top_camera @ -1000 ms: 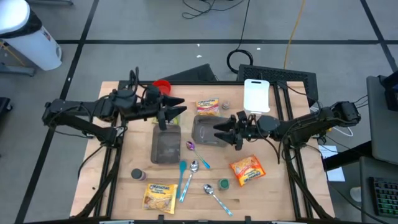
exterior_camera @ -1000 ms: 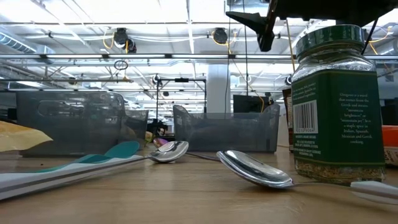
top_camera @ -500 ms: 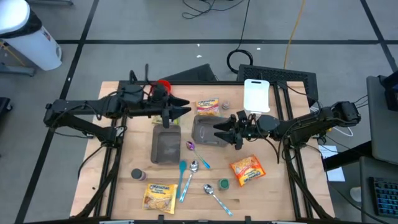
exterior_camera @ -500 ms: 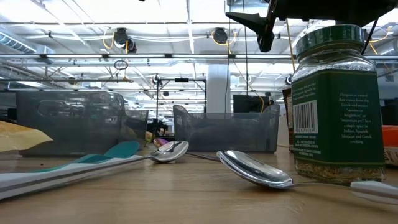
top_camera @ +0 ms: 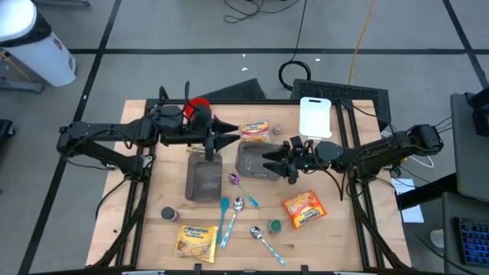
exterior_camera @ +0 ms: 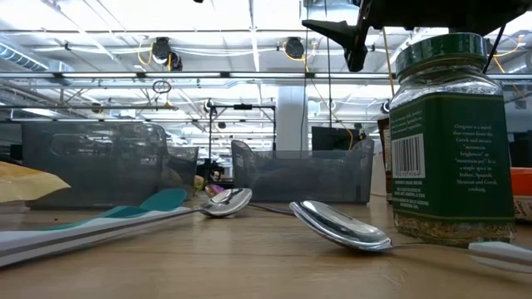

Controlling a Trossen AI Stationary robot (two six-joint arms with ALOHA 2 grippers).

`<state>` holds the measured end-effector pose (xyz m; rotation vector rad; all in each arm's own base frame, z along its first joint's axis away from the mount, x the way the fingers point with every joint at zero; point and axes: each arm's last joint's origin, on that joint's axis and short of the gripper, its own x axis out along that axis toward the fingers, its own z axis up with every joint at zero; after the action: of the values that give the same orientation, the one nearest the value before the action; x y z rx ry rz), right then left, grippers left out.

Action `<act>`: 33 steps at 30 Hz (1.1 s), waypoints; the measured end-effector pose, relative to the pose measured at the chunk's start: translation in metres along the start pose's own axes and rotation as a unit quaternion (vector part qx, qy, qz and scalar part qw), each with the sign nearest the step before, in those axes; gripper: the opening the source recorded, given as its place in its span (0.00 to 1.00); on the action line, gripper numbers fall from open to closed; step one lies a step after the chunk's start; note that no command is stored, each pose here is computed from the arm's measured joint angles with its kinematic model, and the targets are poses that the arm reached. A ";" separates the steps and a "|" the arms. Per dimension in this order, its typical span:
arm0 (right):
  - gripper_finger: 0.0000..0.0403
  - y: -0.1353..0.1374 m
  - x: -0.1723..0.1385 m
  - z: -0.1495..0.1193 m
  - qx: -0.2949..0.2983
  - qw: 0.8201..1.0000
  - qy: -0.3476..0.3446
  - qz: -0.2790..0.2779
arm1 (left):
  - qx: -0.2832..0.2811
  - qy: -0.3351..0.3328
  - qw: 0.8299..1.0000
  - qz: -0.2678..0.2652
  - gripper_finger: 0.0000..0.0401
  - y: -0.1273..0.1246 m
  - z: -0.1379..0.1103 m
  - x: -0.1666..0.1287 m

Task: Pick & Place Food Item
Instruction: Put the top blue patterned spoon into the white bin

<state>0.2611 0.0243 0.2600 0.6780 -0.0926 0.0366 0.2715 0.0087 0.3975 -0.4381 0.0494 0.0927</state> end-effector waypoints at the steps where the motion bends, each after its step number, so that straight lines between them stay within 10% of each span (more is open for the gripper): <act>1: 0.62 0.000 0.000 0.000 0.000 1.000 0.000 0.000 | 0.002 0.000 1.000 0.001 0.45 0.000 0.000 -0.001; 18: 0.62 0.000 0.000 0.000 0.000 1.000 0.000 0.000 | -0.007 -0.001 1.000 -0.012 0.26 0.006 0.005 -0.002; 33: 0.62 0.000 0.000 0.000 -0.001 1.000 0.000 0.000 | -0.054 -0.011 0.998 0.000 0.66 0.020 0.012 -0.002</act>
<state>0.2611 0.0243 0.2601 0.6754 -0.0936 0.0369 0.2678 0.0318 0.4005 -0.5459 0.0232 0.0994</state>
